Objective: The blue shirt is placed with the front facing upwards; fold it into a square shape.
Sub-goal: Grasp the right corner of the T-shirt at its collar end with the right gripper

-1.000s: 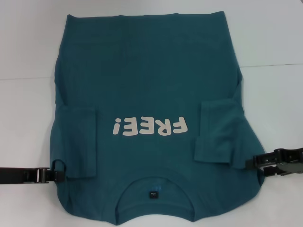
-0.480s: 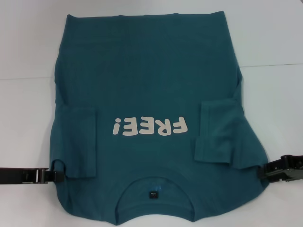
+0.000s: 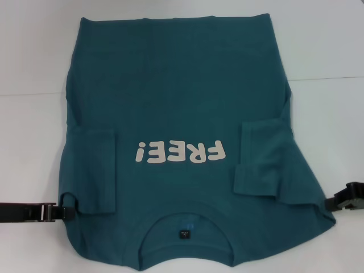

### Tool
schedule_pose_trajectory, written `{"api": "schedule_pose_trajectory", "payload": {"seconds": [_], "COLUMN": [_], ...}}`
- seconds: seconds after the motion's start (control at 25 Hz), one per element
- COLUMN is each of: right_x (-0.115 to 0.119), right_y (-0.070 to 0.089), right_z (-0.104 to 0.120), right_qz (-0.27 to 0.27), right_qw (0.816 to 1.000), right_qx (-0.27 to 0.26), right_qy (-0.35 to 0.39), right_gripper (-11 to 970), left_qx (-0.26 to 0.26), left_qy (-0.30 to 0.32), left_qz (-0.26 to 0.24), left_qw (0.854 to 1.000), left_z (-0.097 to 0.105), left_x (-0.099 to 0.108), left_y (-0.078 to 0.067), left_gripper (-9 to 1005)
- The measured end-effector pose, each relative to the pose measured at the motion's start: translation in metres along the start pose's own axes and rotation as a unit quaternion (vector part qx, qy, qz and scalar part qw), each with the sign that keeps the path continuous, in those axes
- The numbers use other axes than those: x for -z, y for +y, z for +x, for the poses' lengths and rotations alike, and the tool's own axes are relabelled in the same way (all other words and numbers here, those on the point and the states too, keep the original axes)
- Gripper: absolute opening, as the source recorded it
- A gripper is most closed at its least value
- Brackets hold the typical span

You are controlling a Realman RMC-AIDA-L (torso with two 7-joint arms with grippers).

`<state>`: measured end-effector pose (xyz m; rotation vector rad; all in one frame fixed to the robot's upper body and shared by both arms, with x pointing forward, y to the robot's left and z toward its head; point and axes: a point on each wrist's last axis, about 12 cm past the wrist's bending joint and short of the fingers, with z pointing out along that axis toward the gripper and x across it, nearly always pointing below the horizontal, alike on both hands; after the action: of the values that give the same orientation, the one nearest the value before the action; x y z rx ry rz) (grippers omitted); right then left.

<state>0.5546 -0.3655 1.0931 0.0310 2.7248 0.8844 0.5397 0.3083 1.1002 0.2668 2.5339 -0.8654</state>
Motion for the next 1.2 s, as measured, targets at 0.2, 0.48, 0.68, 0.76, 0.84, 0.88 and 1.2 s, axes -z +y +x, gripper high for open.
{"api": "schedule_pose_trajectory", "payload": {"seconds": [0.2,0.48,0.68,0.76,0.84,0.88,1.2], "right_x": [0.022,0.036,0.031,0.029,0.029,0.029,0.024], "right_y": [0.001,0.000,-0.001,-0.001,-0.002,-0.002,-0.004], "right_z": [-0.007,-0.006,-0.002,0.000,0.000,0.000,0.003], "right_qz": [0.002,0.001,-0.001,-0.002,-0.002,-0.003,-0.001], "right_qw": [1.000,1.000,1.000,1.000,1.000,1.000,0.999], "right_qx": [-0.002,-0.016,-0.019,-0.020,-0.022,-0.022,-0.027], "right_qy": [0.005,0.015,0.021,0.022,0.021,0.020,0.017], "right_gripper": [152,192,368,438,681,690,737], "left_qx": [-0.003,-0.016,-0.018,-0.017,-0.016,-0.015,-0.016], "left_qy": [0.000,-0.011,-0.011,-0.011,-0.012,-0.012,-0.014], "left_qz": [0.001,0.012,0.013,0.013,0.013,0.012,0.010], "left_qw": [1.000,1.000,1.000,1.000,1.000,1.000,1.000], "left_z": [-0.002,-0.009,-0.011,-0.012,-0.012,-0.012,-0.013], "left_x": [0.002,0.010,0.011,0.011,0.012,0.012,0.014], "left_y": [-0.001,-0.008,-0.009,-0.010,-0.010,-0.010,-0.009], "left_gripper": [32,32,32,32,32,32,32]}}
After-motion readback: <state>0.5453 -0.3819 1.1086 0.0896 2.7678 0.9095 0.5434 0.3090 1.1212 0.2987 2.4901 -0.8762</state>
